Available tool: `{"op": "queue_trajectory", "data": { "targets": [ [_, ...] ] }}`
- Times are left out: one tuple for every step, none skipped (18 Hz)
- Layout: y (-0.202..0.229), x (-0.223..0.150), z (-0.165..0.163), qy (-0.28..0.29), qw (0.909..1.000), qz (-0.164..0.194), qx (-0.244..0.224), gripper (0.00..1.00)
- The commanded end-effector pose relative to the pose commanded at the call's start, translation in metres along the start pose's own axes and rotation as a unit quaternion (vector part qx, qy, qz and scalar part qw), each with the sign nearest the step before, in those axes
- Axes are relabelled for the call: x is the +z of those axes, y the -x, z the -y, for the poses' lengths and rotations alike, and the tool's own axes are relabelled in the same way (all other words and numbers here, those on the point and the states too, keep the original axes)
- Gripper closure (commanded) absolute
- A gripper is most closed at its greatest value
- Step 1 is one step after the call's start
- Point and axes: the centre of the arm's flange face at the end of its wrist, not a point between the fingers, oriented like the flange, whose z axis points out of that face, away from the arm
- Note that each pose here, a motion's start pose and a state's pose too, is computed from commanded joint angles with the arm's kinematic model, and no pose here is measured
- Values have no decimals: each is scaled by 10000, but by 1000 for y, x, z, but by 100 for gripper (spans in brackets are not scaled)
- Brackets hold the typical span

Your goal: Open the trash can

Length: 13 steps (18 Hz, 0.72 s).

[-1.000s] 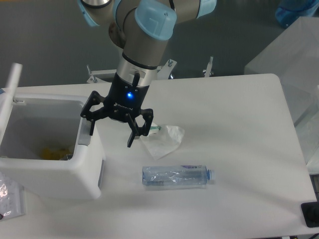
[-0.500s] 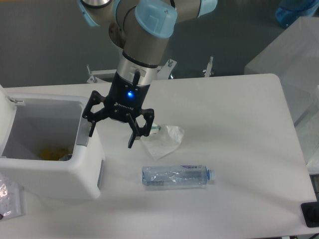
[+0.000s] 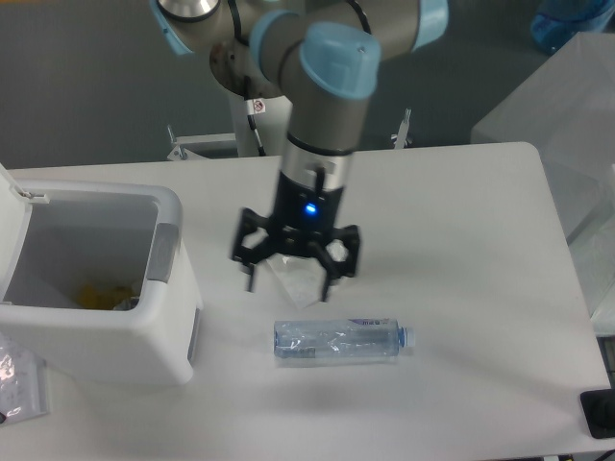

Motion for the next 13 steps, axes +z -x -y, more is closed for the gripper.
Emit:
{"op": "queue_trajectory", "data": {
  "targets": [
    [20,2,-2,80,9998,179,-30,0],
    [33,5,-3,171,9992,345,72,0],
    [42,9,-3,282,9980,477,319,0],
    [54,17,-8,451,9955,582,604,0],
    [67,24,-16,656,9916,663,900,0],
    [81,30,-25,860,9864,726,1198,0],
    [91,33,-32,1010,9811,766,1463,0],
    [100,35,-37,1112,9764,782,1678,0],
    [108,39,-43,1226,9725,750,1830,0],
    [110,58,-59,1500,9653,617,2047,0],
    [110,65,-65,1592,9638,603,2053,0],
    [112,70,-68,1694,9620,626,2047,0],
    [113,71,-69,1754,9605,669,2055,0]
  ]
}}
